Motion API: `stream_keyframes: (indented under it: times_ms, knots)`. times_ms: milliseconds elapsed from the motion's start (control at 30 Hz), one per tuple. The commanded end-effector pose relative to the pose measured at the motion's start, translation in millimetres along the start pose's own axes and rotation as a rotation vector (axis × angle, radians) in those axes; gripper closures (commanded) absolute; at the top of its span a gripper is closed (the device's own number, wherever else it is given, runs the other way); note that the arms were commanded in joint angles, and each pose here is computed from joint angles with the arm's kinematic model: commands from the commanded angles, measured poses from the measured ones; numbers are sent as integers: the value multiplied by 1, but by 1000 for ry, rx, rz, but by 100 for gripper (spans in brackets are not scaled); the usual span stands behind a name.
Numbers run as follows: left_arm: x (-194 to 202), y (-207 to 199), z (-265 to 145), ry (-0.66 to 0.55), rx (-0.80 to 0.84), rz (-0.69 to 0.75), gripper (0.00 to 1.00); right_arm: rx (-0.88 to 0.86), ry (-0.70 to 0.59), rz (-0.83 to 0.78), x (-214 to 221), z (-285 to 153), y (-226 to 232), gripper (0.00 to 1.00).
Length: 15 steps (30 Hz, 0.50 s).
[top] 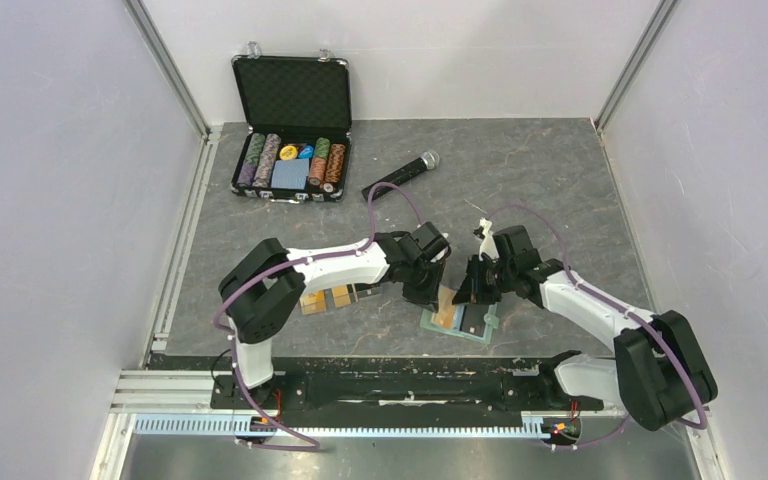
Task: Put the credit cards into the card holder
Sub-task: Insert the credit card into the card holder.
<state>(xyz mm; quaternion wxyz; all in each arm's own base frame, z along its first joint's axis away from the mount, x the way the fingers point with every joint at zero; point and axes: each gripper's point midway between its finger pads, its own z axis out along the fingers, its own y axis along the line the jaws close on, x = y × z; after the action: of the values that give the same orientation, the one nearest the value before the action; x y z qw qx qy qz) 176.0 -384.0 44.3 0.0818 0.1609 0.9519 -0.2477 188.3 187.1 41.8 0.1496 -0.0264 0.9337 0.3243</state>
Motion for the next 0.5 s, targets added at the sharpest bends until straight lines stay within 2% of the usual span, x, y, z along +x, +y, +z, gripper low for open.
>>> stream_keyframes:
  times_ms: [0, 233, 400, 467]
  knots:
    - [-11, 5, -29, -60, -76, 49, 98, 21, -60, -75, -24, -14, 11, 89]
    - [-7, 22, -45, -70, -171, 51, 97, 29, -55, -78, -21, -16, 9, 80]
    - [-13, 6, -49, -71, -119, 67, 81, 31, -49, -86, -19, -15, 7, 73]
    - [-15, -3, -46, -60, -88, 80, 78, 32, -37, -87, -15, -13, 5, 71]
